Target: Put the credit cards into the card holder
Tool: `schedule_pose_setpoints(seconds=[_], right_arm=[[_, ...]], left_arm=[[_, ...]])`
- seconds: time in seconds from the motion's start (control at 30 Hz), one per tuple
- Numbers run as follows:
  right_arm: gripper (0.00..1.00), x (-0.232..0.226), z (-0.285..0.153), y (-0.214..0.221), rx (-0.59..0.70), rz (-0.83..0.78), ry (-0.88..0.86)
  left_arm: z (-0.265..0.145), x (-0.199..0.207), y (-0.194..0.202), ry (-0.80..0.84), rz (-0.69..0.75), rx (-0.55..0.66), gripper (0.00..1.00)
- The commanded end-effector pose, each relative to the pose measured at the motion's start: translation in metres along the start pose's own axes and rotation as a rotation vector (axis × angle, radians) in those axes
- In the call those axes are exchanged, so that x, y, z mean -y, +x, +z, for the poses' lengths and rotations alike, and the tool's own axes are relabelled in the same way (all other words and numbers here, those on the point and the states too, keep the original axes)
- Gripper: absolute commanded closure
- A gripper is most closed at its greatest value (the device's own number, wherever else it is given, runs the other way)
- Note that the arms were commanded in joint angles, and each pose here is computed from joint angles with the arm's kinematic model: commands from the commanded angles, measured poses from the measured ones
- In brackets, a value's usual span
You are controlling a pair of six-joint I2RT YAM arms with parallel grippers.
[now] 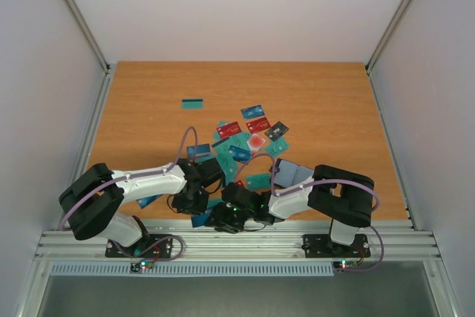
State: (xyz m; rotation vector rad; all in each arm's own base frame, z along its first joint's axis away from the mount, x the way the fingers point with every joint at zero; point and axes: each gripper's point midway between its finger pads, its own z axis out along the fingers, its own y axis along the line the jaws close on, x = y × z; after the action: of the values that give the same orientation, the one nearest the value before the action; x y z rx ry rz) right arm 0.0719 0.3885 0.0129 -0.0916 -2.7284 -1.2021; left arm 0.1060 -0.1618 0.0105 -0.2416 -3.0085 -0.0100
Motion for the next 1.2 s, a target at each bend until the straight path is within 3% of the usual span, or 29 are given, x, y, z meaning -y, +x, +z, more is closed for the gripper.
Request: schedule_pose_setpoints(seconds=[0.0,0.43,0.7,0.87,1.17], right_arm=[[0.57,-0.004,0.007,-0.016,0.079,-0.012,-0.039],[0.9,-0.028,-0.001,-0.019,0.093,-0.079,-0.102],[0.9,-0.044,-0.011,-0.017,0.089,-0.137,-0.137],[0.99,-0.042,-0.014,-0.019,0.08,-0.132,-0.133],[0.99,-0.048,-0.027,-0.02,0.065,-0.167,-0.151]], left_arm=[[0.014,-0.002,0.005,-0.011,0.018,-0.031,0.73],[0.014,-0.001,0.005,-0.001,0.013,-0.031,0.73],[0.01,0.004,0.003,0.019,0.006,-0.024,0.73],[0.0,0.006,0.0,0.031,0.003,-0.004,0.73],[-0.051,0.004,-0.018,0.026,0.004,0.146,0.64]])
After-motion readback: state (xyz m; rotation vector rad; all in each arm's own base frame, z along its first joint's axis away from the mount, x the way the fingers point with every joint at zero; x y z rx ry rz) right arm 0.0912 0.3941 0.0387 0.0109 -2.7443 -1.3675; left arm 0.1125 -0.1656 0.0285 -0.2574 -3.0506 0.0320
